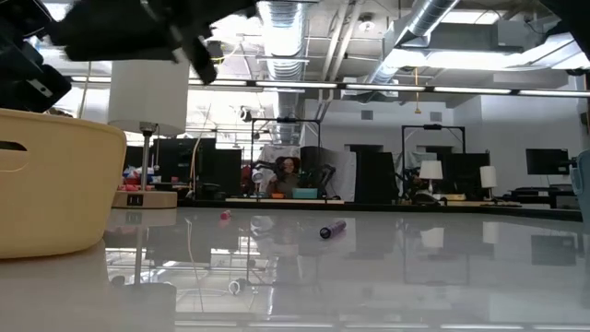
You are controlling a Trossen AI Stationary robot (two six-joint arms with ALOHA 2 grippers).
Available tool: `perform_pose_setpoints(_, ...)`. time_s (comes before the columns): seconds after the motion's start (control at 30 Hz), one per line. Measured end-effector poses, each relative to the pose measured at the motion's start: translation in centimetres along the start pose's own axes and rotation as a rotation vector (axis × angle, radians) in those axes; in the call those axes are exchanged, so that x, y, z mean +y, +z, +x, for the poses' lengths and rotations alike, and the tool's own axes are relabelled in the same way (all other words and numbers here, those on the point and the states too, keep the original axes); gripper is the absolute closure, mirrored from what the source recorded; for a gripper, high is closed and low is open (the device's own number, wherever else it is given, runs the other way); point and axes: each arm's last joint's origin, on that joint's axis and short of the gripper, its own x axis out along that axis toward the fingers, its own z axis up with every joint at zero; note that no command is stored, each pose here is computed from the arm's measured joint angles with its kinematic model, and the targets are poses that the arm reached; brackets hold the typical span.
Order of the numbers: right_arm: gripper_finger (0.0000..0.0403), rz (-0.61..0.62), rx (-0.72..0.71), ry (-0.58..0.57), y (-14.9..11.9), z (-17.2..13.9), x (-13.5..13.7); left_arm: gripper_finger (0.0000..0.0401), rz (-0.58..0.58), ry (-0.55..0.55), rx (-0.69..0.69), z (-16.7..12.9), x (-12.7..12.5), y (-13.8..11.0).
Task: Sort crayons
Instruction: Put the pink crayon into the yellow bin
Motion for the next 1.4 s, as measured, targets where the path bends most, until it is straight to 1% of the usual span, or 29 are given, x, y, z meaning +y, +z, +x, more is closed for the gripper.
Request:
perform_pose_setpoints(0.17,0.0344,-0.054,0.047,-0.058,2.3,-2.5,-2.3,0.0401,0.000,-0.001,0.000,0.0,0.0,0.0)
perform_pose_setpoints(0.23,0.0344,-0.051,0.076,-0.089,2.8,-3.3,-3.5,0.0401,0.000,0.000,0.000,0.0,0.0,0.0)
perform_pose_setpoints(0.37,0.0342,-0.018,0.175,-0.170,2.7,-3.8,-6.4,0.0401,0.000,0.000,0.000,0.0,0.0,0.0)
perform_pose_setpoints(0.43,0.0341,-0.009,0.228,-0.269,2.2,-4.0,-7.9,0.0401,0.000,0.000,0.000,0.0,0.0,0.0)
perform_pose_setpoints(0.57,0.0340,-0.017,0.298,-0.536,1.7,-4.7,-10.9,0.0401,0.000,0.000,0.000,0.0,0.0,0.0)
perform_pose_setpoints(0.6,0.0340,-0.019,0.307,-0.582,1.6,-4.8,-11.6,0.0401,0.000,0.000,0.000,0.0,0.0,0.0)
perform_pose_setpoints(0.67,0.0340,0.012,0.300,-0.637,1.7,-5.0,-12.6,0.0401,0.000,-0.001,0.000,0.0,0.0,0.0)
perform_pose_setpoints(0.77,0.0338,0.068,0.279,-0.665,1.9,-5.2,-13.9,0.0401,0.000,0.000,0.000,0.0,0.0,0.0)
perform_pose_setpoints(0.87,0.0322,0.108,0.283,-0.680,1.4,-4.7,-14.6,0.0401,0.000,0.000,0.000,0.0,0.0,0.0)
perform_pose_setpoints(0.93,0.0300,0.121,0.309,-0.685,0.8,-4.4,-15.0,0.0401,0.000,0.000,0.000,0.0,0.0,0.0)
perform_pose_setpoints(1.03,0.0257,0.158,0.311,-0.692,-0.1,-3.4,-15.3,0.0401,0.000,0.000,0.000,0.0,0.0,0.0)
perform_pose_setpoints(1.13,0.0214,0.198,0.331,-0.678,-1.4,-2.1,-15.6,0.0401,0.000,0.001,-0.001,0.0,0.0,0.0)
perform_pose_setpoints(1.2,0.0193,0.220,0.364,-0.676,-2.6,-1.3,-15.8,0.0401,0.000,-0.002,0.002,0.0,0.0,0.0)
perform_pose_setpoints(1.3,0.0176,0.234,0.386,-0.670,-3.6,-0.5,-16.2,0.0401,0.000,0.000,0.001,0.0,0.0,0.0)
perform_pose_setpoints(1.4,0.0173,0.250,0.378,-0.659,-4.2,0.3,-16.4,0.0401,0.000,0.000,0.001,0.0,0.0,0.0)
